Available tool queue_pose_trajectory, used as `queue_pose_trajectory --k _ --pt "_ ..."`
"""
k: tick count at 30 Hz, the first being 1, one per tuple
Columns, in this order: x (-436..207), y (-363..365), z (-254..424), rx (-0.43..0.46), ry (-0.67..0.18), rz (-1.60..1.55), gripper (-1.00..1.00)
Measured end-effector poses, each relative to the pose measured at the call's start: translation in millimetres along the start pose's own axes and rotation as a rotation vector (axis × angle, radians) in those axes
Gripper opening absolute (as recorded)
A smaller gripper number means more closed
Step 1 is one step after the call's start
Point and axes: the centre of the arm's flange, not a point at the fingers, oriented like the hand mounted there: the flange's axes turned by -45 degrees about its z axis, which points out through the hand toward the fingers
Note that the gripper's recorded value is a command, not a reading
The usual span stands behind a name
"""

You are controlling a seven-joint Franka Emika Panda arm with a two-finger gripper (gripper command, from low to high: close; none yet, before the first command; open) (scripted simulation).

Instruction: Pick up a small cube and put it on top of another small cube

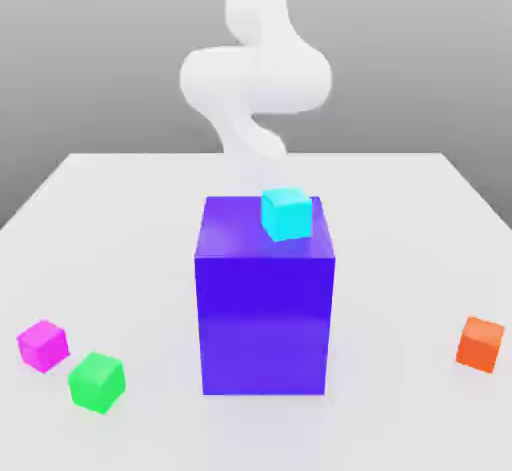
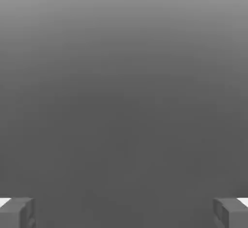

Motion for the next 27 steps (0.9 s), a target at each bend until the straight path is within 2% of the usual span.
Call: queue_pose_trajectory --k 7,13,20,27 --pt "-22 75 121 -0.198 -0.139 0.407 0.00" --pt "-70 153 205 -0.355 -0.231 0.759 0.00" --pt "-158 240 276 -0.526 -0.318 1.182 0.00" --pt "-271 309 316 -0.686 -0.385 1.633 0.00"
